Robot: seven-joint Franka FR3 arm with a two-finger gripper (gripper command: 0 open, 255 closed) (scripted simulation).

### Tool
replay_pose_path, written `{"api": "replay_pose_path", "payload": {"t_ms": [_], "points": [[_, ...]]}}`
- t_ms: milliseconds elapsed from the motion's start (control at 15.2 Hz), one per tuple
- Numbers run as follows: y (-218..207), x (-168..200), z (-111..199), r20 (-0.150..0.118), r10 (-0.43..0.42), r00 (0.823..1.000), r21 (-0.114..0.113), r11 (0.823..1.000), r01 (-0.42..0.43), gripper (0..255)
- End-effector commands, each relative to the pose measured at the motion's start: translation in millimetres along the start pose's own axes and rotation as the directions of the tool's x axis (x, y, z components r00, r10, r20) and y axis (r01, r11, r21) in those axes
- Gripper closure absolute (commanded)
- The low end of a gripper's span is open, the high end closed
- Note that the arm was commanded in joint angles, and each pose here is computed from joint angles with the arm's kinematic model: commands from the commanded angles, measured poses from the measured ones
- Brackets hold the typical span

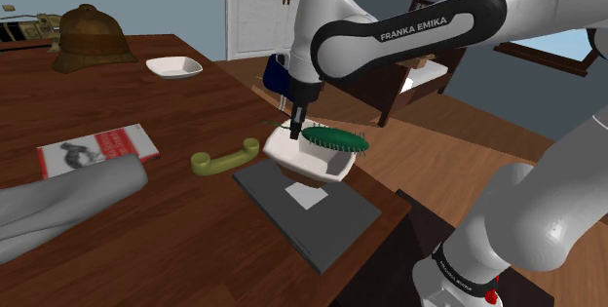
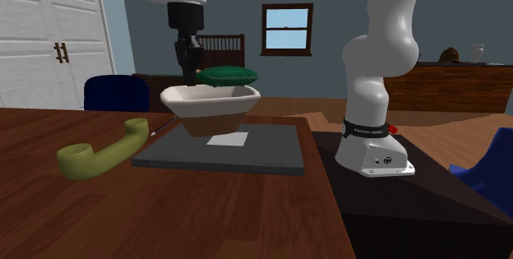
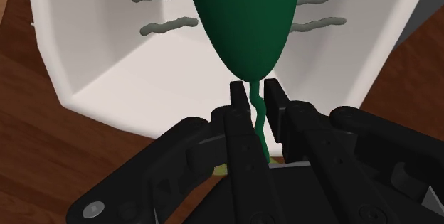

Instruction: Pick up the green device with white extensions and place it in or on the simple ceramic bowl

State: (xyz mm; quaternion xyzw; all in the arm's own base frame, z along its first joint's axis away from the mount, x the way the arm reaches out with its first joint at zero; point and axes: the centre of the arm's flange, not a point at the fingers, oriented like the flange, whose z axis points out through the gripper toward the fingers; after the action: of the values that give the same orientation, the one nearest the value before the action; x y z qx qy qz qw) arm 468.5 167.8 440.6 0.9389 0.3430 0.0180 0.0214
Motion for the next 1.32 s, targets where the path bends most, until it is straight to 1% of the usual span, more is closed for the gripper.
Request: {"api": "replay_pose_path", "payload": {"t_ms": [0, 198, 264, 594, 858, 1254], "points": [[0.1, -0.2, 1.0, 0.002, 0.001, 1.0, 0.001, 1.0, -0.001, 255], [0.1, -0.2, 1.0, 0.002, 0.001, 1.0, 0.001, 1.0, -0.001, 255], [0.0, -0.3, 1.2, 0.002, 0.001, 1.0, 0.001, 1.0, -0.001, 0], [0.1, -0.2, 1.0, 0.002, 0.001, 1.0, 0.001, 1.0, -0.001, 0], [0.2, -0.1, -49.0, 0.002, 0.001, 1.0, 0.001, 1.0, -0.001, 0], [0.2, -0.1, -49.0, 0.002, 0.001, 1.0, 0.001, 1.0, -0.001, 0]]}}
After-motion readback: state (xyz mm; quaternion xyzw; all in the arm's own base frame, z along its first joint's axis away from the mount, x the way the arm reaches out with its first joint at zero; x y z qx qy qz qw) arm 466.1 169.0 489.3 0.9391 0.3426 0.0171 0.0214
